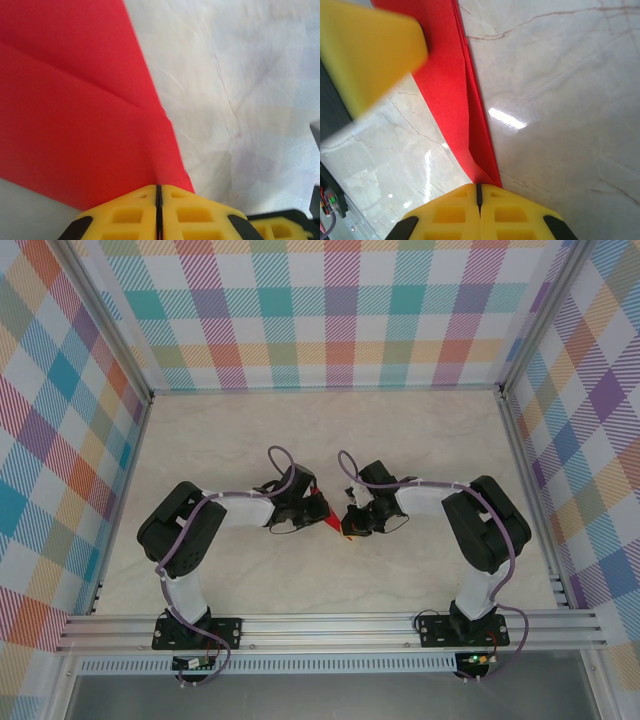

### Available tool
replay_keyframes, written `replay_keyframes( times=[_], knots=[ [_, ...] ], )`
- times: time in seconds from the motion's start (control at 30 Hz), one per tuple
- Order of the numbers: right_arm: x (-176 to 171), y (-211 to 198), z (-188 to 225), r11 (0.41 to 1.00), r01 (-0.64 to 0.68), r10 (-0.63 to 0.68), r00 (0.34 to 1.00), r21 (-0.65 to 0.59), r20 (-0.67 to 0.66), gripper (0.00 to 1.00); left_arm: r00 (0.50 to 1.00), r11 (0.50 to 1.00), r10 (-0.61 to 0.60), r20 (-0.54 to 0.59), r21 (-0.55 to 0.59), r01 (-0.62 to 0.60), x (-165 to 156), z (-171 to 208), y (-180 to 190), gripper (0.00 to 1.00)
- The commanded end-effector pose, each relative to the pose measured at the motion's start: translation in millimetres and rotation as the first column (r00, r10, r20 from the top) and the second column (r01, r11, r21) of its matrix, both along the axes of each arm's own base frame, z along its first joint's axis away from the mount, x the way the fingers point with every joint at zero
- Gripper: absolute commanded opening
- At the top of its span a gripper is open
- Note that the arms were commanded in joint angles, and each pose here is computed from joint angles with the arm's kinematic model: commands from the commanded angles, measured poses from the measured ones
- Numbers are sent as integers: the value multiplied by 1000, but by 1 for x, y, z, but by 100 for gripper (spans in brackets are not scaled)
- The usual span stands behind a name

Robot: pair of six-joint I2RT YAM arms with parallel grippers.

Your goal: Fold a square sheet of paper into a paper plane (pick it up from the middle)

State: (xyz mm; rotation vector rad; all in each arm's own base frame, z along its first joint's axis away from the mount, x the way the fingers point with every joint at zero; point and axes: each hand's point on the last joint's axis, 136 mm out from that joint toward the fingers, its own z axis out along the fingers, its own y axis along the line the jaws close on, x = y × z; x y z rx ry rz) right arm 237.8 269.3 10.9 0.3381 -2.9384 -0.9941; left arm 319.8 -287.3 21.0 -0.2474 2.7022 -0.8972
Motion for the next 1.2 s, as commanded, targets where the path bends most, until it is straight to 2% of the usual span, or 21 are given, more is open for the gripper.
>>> replay_keyframes(
  times=[0.0, 0.23, 0.47, 0.57, 0.87, 1.17],
  knots=[
    [-42, -62, -57, 953, 11, -58, 988, -302, -145, 5, 995, 988, 104, -10, 117, -102, 16, -21, 54, 10],
    [-33, -50, -44, 970, 11, -41, 992, -243, -119, 6, 992, 987, 123, -35, 111, -118, 21, -27, 71, 9],
    [0, 3, 25, 998, -53, 54, 998, -30, 29, 8, 993, 991, 91, -80, 105, -82, 8, -37, 70, 9],
    [9, 19, 38, 996, -92, 92, 994, -4, 61, 9, 993, 992, 75, -91, 104, -65, 5, -40, 67, 9],
    [20, 31, 18, 992, -128, 128, 992, -21, 23, 9, 992, 993, 67, -104, 107, -56, 3, -42, 65, 9],
    [4, 19, 8, 980, -190, 190, 982, -56, -6, 9, 989, 986, 89, -115, 150, -71, 2, -45, 72, 9]
  ],
)
